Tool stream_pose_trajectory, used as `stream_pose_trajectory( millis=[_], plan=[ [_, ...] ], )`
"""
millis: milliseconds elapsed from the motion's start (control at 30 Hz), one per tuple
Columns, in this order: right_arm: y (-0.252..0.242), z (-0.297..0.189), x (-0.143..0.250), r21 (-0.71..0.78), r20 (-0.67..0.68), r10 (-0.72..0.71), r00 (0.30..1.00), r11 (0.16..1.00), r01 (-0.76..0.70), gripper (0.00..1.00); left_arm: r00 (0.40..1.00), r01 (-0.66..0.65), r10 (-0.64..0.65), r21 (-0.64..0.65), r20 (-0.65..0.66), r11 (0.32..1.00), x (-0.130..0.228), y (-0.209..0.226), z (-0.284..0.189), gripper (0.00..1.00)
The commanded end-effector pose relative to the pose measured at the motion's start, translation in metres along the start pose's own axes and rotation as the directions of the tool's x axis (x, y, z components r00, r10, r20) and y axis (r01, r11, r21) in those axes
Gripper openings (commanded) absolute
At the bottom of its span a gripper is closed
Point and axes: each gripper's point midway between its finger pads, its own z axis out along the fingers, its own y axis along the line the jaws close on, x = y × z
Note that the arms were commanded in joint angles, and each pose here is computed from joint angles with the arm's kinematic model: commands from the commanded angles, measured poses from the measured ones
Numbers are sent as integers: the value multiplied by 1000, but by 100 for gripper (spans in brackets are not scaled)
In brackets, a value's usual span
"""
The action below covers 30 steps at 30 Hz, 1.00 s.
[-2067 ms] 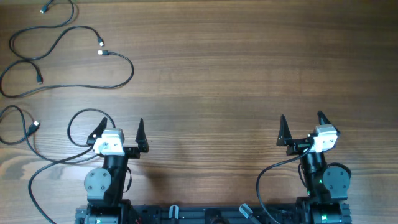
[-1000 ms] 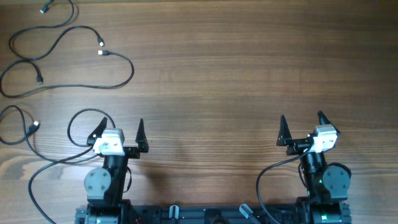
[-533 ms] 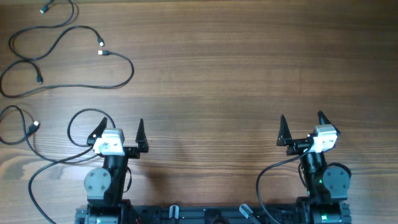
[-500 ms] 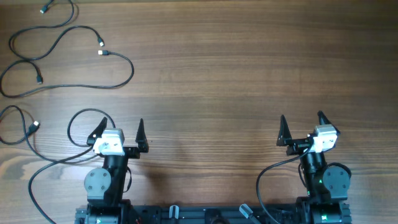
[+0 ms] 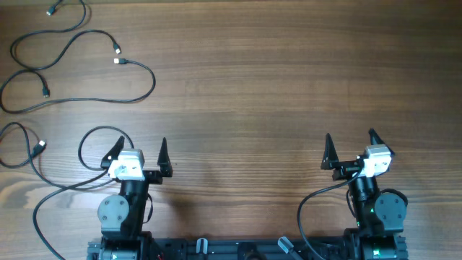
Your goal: Untangle cables
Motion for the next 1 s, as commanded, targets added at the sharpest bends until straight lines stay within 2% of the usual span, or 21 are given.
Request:
stream_pose_trajectory(
  millis=[0,967],
  plan=[
    [-1,-1,-3,7,14,-13,1000,1000,13,100,1000,-1,1,-12,2,1000,1,2,0,100],
    [-2,-1,-3,11,13,-14,1000,1000,14,100,1000,-1,1,-11,2,1000,1,2,0,100]
  ],
)
